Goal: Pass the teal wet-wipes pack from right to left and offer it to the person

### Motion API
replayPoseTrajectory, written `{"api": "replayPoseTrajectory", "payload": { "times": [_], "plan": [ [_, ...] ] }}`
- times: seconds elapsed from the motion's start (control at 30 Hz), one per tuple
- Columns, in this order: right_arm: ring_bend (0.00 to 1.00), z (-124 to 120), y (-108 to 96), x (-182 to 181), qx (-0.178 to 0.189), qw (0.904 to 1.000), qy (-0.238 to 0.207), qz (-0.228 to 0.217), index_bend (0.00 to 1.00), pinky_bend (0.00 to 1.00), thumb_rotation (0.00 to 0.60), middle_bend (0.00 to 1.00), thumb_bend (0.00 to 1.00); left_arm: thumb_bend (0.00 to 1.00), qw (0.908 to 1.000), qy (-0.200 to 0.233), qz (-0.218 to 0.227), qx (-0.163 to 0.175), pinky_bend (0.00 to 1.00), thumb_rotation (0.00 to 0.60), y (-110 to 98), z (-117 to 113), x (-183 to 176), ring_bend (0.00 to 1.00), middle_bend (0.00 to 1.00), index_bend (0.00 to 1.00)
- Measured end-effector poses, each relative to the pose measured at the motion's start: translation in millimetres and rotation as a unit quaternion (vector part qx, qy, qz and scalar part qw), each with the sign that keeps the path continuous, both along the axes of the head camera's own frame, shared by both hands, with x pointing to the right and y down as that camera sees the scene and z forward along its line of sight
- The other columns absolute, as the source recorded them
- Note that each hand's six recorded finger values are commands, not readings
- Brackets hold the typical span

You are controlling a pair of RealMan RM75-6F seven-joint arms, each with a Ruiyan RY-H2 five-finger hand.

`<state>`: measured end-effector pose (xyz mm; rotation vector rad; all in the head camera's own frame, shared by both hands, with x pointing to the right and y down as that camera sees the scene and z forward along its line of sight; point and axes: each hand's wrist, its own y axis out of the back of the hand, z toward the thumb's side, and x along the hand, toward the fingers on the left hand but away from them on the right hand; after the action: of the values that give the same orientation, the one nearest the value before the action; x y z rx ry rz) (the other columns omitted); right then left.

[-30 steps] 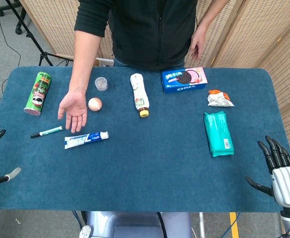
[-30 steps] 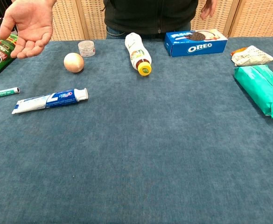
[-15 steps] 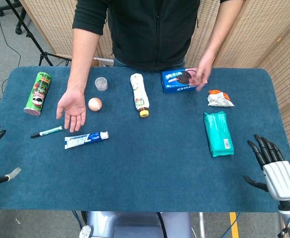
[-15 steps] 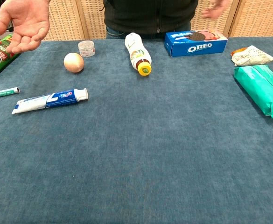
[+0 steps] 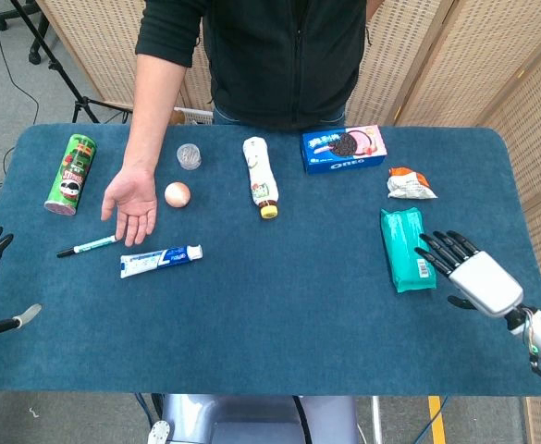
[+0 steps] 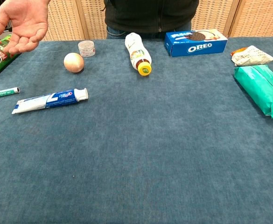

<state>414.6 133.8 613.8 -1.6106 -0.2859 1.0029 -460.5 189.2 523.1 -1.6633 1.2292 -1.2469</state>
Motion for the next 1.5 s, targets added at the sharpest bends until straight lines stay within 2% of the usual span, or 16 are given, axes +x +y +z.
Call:
{"api": "replayPoseTrajectory", "payload": {
  "times": [0.1,0.23,0.43,0.6,0.77,0.87,0.9,0.97,1.03,1.1,1.23,1.5],
  "plan": [
    [0.00,15,-8,-8,-0.006,0.9981,0.028,-0.054,0.02,0.11,0.600,0.00,0.00,0.00,1.0000,-0.004,0.001,-0.006,0.00,0.600,0,5,1,0.00,0.00,0.02],
    [0.00,34,-17,-20,-0.013,0.9906,0.063,-0.121,0.03,0.11,0.600,0.00,0.00,0.00,0.9999,-0.012,0.001,-0.013,0.00,0.600,-1,10,1,0.00,0.00,0.02],
    [0.00,61,-28,-37,-0.028,0.9777,0.103,-0.181,0.05,0.11,0.600,0.00,0.00,0.00,0.9995,-0.023,0.002,-0.021,0.00,0.600,-1,19,5,0.00,0.00,0.02],
    [0.00,81,-31,-44,-0.044,0.9673,0.140,-0.207,0.06,0.11,0.600,0.00,0.00,0.00,0.9988,-0.033,0.000,-0.035,0.00,0.600,-2,29,7,0.00,0.00,0.02],
    [0.00,95,-36,-49,-0.050,0.9639,0.162,-0.205,0.09,0.11,0.600,0.00,0.00,0.00,0.9980,-0.043,-0.006,-0.046,0.00,0.600,-5,40,8,0.00,0.00,0.02],
    [0.00,103,-40,-51,-0.050,0.9613,0.178,-0.204,0.21,0.11,0.600,0.04,0.00,0.00,0.9973,-0.049,-0.012,-0.053,0.00,0.600,-6,46,7,0.00,0.00,0.02],
    [0.00,106,-41,-53,-0.051,0.9610,0.181,-0.203,0.28,0.13,0.600,0.09,0.07,0.00,0.9971,-0.050,-0.013,-0.055,0.00,0.600,-7,47,7,0.00,0.00,0.02],
    [0.06,107,-41,-55,-0.051,0.9606,0.181,-0.205,0.39,0.22,0.600,0.21,0.35,0.00,0.9969,-0.051,-0.014,-0.058,0.00,0.600,-7,50,8,0.00,0.00,0.02],
    [0.19,108,-38,-57,-0.054,0.9599,0.178,-0.210,0.50,0.38,0.600,0.35,0.79,0.00,0.9968,-0.051,-0.014,-0.059,0.00,0.600,-8,51,8,0.00,0.00,0.02],
    [0.29,109,-35,-59,-0.056,0.9604,0.172,-0.212,0.58,0.49,0.600,0.44,0.98,0.00,0.9966,-0.052,-0.014,-0.063,0.00,0.600,-8,53,9,0.00,0.00,0.02],
    [0.39,106,-33,-61,-0.049,0.9635,0.159,-0.209,0.67,0.64,0.600,0.55,1.00,0.00,0.9963,-0.052,-0.015,-0.067,0.00,0.600,-8,55,9,0.00,0.00,0.02],
    [0.43,91,-35,-66,-0.019,0.9679,0.132,-0.213,0.69,0.68,0.600,0.58,1.00,0.00,0.9963,-0.050,-0.010,-0.069,0.00,0.600,-8,55,10,0.00,0.00,0.02]
  ]
}}
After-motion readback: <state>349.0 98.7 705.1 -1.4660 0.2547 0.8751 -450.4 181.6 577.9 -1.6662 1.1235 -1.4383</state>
